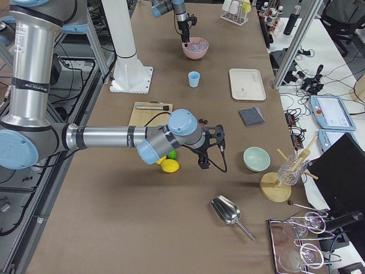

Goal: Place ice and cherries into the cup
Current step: 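Lower the left gripper into the ice and close on a cube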

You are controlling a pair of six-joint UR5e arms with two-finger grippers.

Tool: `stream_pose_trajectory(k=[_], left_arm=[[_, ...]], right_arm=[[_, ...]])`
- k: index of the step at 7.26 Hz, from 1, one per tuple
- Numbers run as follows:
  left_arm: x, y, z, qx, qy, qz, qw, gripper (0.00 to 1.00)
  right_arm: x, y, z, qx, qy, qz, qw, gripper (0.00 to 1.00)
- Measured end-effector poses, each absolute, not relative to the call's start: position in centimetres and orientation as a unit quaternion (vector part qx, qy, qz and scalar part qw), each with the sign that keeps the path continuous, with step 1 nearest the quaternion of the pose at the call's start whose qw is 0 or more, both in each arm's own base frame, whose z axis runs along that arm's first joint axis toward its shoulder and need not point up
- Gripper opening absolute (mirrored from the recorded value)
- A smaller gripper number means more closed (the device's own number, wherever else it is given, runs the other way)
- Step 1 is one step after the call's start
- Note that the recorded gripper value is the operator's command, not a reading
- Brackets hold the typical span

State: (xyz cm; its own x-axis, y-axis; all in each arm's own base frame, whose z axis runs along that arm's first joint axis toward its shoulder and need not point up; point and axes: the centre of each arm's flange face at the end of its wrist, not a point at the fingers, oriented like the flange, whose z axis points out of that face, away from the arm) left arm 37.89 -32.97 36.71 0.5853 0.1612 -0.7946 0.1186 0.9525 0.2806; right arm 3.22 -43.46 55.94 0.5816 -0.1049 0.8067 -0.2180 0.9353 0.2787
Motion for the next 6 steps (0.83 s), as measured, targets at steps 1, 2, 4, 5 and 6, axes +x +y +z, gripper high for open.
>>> stream_pose_trajectory(k=[1, 2, 4, 5, 6], left_arm=[[38.2, -32.8, 36.8, 0.154, 0.454, 0.012, 0.878, 0.60], [38.4, -32.8, 37.1, 0.154, 0.451, 0.014, 0.879, 0.59], [38.9, -32.9, 38.0, 0.151, 0.444, 0.018, 0.883, 0.58], [39.0, -33.0, 38.4, 0.153, 0.439, 0.026, 0.885, 0.58], [39.0, -33.1, 38.7, 0.159, 0.434, 0.040, 0.886, 0.58]], right_arm=[[3.2, -43.5, 56.0, 0.176, -0.456, 0.033, 0.872, 1.00], [3.2, -43.5, 56.0, 0.176, -0.456, 0.033, 0.872, 1.00], [3.2, -43.5, 56.0, 0.176, -0.456, 0.033, 0.872, 1.00], [3.2, -43.5, 56.1, 0.175, -0.456, 0.034, 0.872, 1.00], [3.2, -43.5, 56.1, 0.175, -0.456, 0.034, 0.872, 1.00]])
